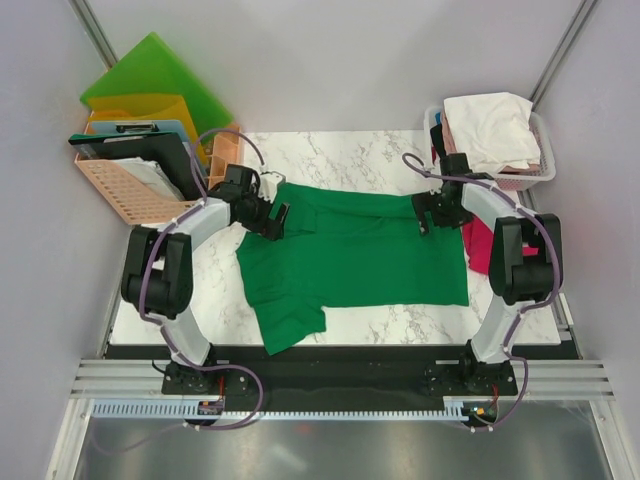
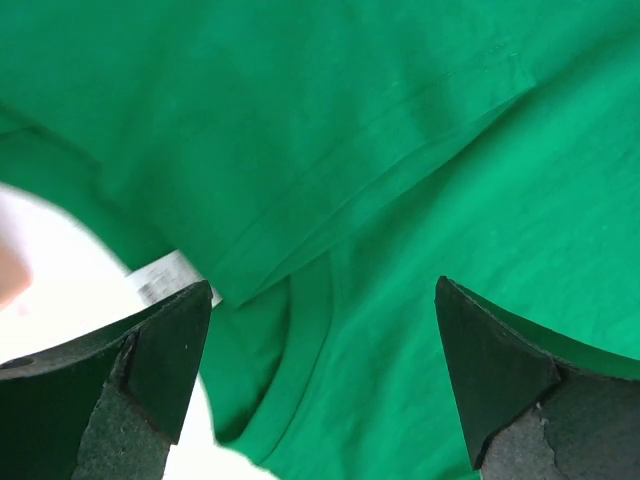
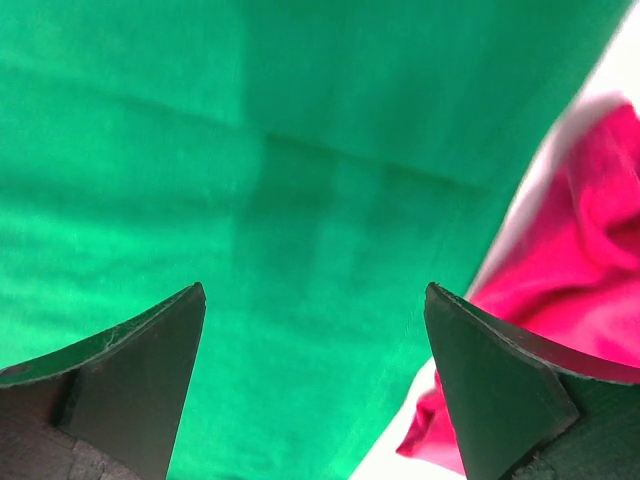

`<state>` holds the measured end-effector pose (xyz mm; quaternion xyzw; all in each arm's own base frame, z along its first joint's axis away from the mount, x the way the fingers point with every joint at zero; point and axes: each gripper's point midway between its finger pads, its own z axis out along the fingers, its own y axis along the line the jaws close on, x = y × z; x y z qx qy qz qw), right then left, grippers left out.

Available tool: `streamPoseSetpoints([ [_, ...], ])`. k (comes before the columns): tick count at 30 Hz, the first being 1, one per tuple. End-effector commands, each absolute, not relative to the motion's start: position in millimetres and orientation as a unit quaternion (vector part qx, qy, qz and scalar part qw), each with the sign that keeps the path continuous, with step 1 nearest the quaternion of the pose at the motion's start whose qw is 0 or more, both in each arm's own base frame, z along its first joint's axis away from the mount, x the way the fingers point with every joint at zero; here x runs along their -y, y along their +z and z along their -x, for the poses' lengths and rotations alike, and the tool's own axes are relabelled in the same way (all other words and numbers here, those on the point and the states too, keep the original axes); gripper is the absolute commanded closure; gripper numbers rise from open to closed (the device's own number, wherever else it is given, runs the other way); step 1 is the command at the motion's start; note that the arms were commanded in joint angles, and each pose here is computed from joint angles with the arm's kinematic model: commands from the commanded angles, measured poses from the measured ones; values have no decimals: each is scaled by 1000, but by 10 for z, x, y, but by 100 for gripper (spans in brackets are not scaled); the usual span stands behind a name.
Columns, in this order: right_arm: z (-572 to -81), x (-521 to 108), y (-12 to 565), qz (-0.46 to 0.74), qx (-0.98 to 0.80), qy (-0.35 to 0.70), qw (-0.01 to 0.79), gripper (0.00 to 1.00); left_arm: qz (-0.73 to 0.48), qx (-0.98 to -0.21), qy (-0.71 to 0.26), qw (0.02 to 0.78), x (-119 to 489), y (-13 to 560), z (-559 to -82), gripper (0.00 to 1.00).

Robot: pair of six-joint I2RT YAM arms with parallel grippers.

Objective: Fold and stack the t-shirts
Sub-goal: Fold the flattened tshirt in 1/3 of the way

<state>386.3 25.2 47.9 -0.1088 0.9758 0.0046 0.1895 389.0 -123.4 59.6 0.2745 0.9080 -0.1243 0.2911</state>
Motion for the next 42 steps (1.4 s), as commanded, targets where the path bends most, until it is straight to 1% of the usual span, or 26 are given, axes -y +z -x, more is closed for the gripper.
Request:
streamPoseSetpoints([
  [1, -4058, -292, 429, 111, -974, 16, 198, 2, -272, -907, -160, 280, 1502, 513, -3955, 0],
  [9, -4184, -334, 207, 111, -977, 26, 183, 2, -257, -924, -153, 236, 1485, 192, -3943, 0],
  [13, -4192, -342, 110, 116, -978, 30, 173, 2, -247, -927, -139, 245, 1456, 240, -4005, 0],
  [18, -4327, -372, 21, 118, -978, 33, 169, 2, -216, -938, -84, 257, 1277, 286, -4183, 0],
  [21, -4414, -419, -26, 116, -978, 44, 166, 2, -209, -940, -85, 256, 1227, 320, -4257, 0],
  [27, -4571, -521, -49, 124, -977, 48, 169, 2, -181, -945, -85, 258, 1013, 394, -4548, 0],
  [31, -4643, -548, -67, 124, -977, 46, 170, 2, -176, -941, -86, 277, 915, 543, -4790, 0],
  [33, -4618, -562, -70, 124, -977, 50, 166, 2, -179, -940, -94, 273, 936, 559, -4781, 0],
  [38, -4494, -559, 51, 133, -975, 51, 171, 2, -187, -937, -107, 275, 967, 634, -4662, 0],
  [40, -4423, -551, 188, 136, -972, 52, 182, 2, -198, -934, -106, 279, 959, 628, -4598, 0],
  [41, -4426, -563, 369, 139, -968, 53, 202, 2, -202, -928, -107, 296, 966, 755, -4587, 0],
  [42, -4352, -558, 413, 139, -968, 54, 202, 2, -208, -921, -106, 312, 971, 839, -4595, 0],
])
